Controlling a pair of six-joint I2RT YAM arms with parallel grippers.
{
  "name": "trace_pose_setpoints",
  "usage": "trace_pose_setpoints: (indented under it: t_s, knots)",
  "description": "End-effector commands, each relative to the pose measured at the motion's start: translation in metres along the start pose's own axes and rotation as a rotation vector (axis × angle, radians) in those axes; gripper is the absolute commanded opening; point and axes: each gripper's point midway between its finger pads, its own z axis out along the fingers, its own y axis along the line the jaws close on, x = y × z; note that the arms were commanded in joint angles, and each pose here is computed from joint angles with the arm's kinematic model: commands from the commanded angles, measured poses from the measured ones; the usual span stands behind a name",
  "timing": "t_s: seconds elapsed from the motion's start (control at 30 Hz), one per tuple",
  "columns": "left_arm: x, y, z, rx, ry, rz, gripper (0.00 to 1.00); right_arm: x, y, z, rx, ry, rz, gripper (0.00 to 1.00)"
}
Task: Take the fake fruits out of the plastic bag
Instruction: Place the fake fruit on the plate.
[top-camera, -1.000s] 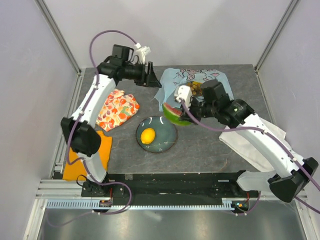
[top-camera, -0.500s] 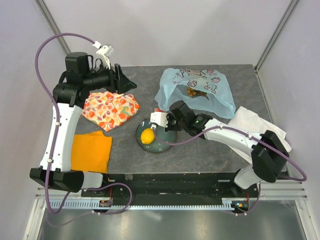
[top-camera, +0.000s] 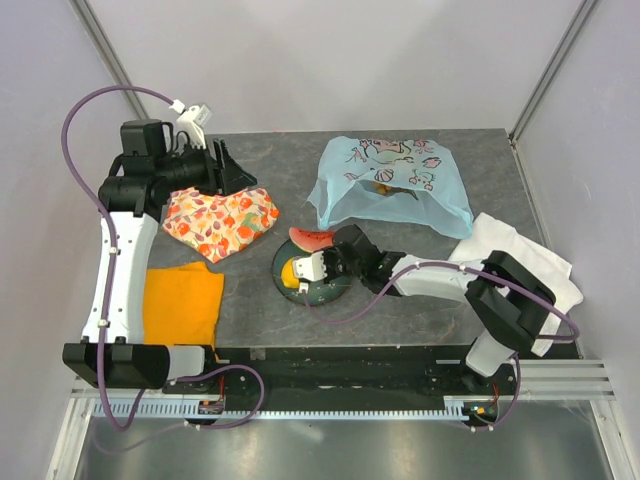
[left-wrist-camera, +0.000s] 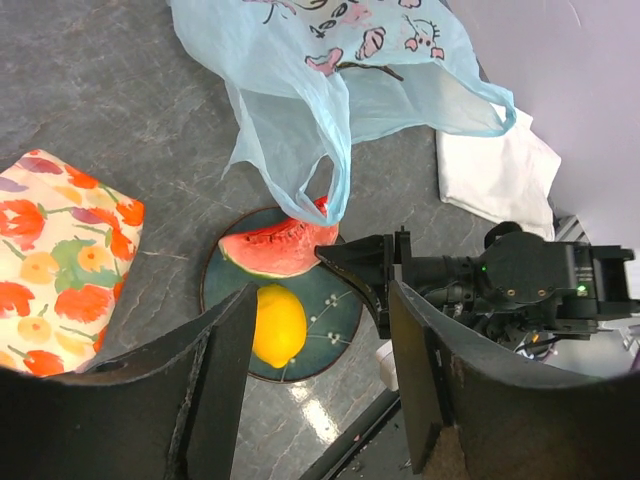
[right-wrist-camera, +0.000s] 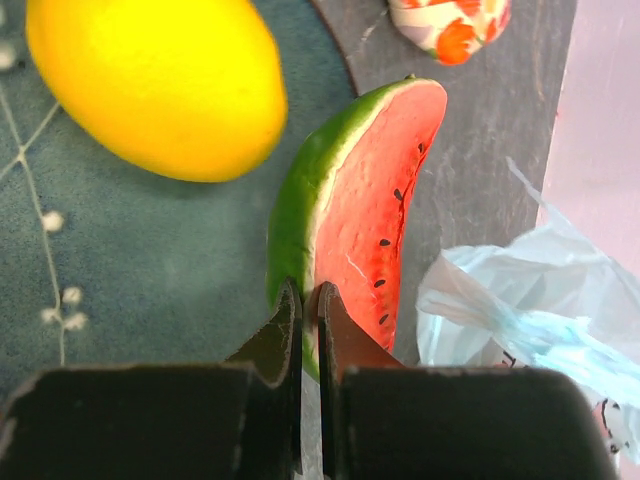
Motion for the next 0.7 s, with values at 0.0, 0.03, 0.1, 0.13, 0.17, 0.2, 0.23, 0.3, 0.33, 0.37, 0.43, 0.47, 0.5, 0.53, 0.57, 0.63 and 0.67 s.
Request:
trace_pose_setpoints:
  t_s: [0.0, 0.03, 0.1, 0.13, 0.17, 0.2, 0.23, 0.3, 0.33, 0.37, 0.43, 0.47, 0.5, 0.53, 0.57, 0.63, 0.67]
  knots:
    - [-0.008, -0.007, -0.009, 0.019, -0.041, 0.039, 0.62, -0.011, -0.009, 0.013, 0.058, -0.064, -0.081, 0.00]
    - [-0.009, -0.008, -0.010, 0.019, -0.042, 0.041, 0.62, -0.010, -0.006, 0.015, 0.051, -0.071, -0.091, 0.00]
    - [-0.010, 0.002, -0.014, -0.007, -0.052, 0.028, 0.62, -0.014, -0.008, 0.017, 0.072, -0.095, -0.108, 0.00]
    - [-0.007, 0.004, -0.013, -0.009, -0.048, 0.022, 0.62, -0.014, -0.005, 0.020, 0.068, -0.104, -0.125, 0.00]
    - [-0.006, 0.005, -0.012, -0.008, -0.044, 0.019, 0.62, -0.018, -0.006, 0.021, 0.078, -0.114, -0.139, 0.00]
    - [-0.006, 0.005, -0.012, -0.008, -0.045, 0.016, 0.61, -0.017, -0.004, 0.023, 0.077, -0.113, -0.146, 0.01]
    - [-0.004, 0.006, -0.010, -0.005, -0.039, 0.011, 0.61, -0.016, -0.002, 0.025, 0.078, -0.113, -0.153, 0.04]
    - [-0.003, 0.008, -0.009, -0.005, -0.037, 0.007, 0.61, -0.016, -0.002, 0.026, 0.087, -0.116, -0.172, 0.28]
    - [-0.003, 0.007, -0.009, -0.002, -0.037, 0.002, 0.61, -0.015, -0.003, 0.025, 0.090, -0.110, -0.179, 0.38]
    - [-0.002, 0.007, -0.009, 0.001, -0.036, 0.003, 0.61, -0.015, -0.008, 0.023, 0.114, -0.103, -0.181, 0.48]
    - [-0.003, 0.007, -0.007, 0.014, -0.035, -0.003, 0.61, -0.012, -0.012, 0.017, 0.130, -0.084, -0.186, 0.52]
    - [-0.005, 0.006, -0.006, 0.020, -0.038, -0.003, 0.61, -0.007, -0.010, 0.014, 0.120, -0.066, -0.187, 0.54]
    - [-0.006, 0.006, -0.006, 0.023, -0.040, -0.006, 0.61, -0.005, -0.009, 0.009, 0.111, -0.064, -0.190, 0.56]
    - [-0.008, 0.006, -0.002, 0.039, -0.040, -0.014, 0.61, -0.008, -0.017, -0.002, 0.125, -0.073, -0.191, 0.64]
    - [-0.009, 0.006, -0.001, 0.045, -0.040, -0.019, 0.61, -0.003, -0.010, -0.008, 0.086, -0.056, -0.186, 0.65]
    - [-0.015, 0.007, 0.005, 0.063, -0.043, -0.026, 0.61, -0.013, -0.022, -0.031, 0.101, -0.077, -0.176, 0.67]
    - [-0.015, 0.008, 0.007, 0.065, -0.039, -0.032, 0.61, -0.010, -0.015, -0.040, 0.062, -0.061, -0.163, 0.68]
